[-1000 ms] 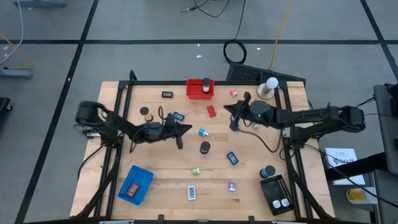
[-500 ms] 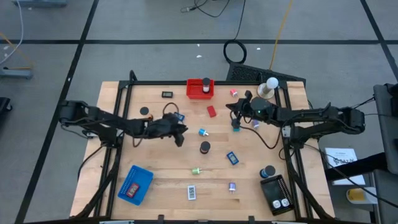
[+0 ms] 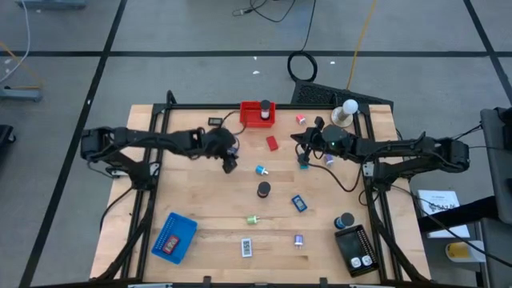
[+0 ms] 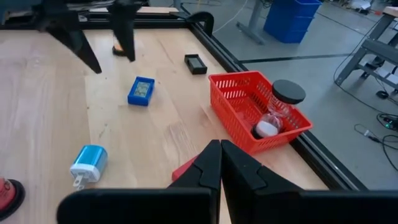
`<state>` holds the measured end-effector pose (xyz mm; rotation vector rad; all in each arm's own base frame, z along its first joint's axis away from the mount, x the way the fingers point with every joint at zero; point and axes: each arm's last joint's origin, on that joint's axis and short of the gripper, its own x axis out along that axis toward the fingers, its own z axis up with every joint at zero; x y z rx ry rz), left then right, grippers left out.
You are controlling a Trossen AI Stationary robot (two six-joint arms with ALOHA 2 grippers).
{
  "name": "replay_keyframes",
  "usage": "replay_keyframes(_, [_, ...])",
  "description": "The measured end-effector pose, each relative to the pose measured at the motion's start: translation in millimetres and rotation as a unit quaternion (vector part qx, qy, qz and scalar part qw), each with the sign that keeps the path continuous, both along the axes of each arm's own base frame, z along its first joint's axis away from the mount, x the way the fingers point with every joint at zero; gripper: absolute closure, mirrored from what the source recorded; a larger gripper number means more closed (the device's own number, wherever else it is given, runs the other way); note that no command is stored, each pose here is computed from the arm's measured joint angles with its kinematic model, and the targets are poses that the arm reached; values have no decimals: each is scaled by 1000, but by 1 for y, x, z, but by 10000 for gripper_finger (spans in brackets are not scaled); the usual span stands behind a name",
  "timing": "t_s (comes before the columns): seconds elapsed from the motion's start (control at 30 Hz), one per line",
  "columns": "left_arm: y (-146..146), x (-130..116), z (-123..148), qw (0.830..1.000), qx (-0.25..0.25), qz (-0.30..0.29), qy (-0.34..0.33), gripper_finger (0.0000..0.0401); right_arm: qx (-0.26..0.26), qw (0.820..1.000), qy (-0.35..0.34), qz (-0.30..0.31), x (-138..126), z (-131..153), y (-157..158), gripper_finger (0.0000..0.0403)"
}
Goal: Pick & Place Office items
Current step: Put the top blue digital timer into the blue bin
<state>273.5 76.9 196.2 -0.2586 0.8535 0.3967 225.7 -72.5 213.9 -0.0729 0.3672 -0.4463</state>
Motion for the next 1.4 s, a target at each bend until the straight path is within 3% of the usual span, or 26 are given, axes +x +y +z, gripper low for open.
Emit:
replay_keyframes(0.17, [20, -4, 12, 998, 24, -43, 34, 107, -2, 1000, 0, 1, 0, 0, 0, 403])
replay_keyframes(0.3, [31, -7, 6, 994, 41, -80, 57, 107, -2, 1000, 0, 1, 0, 0, 0, 403])
replay_keyframes(0.53, [47, 1, -22, 983, 53, -153, 92, 116, -2, 1000, 0, 1, 0, 0, 0, 403])
replay_keyframes(0.83, [55, 8, -60, 965, 62, -206, 149, 124, -3, 1000, 0, 2, 0, 0, 0, 403])
replay_keyframes(1.0, [55, 8, -62, 967, 52, -195, 153, 152, -4, 1000, 1, 2, 0, 0, 0, 403])
replay_keyframes(1.27, [48, 3, -62, 973, 9, -156, 172, 245, -10, 1000, 4, 5, 0, 0, 0, 403])
replay_keyframes(1.4, [40, 3, -62, 976, -17, -120, 182, 253, -10, 1000, 4, 5, 0, 0, 0, 403])
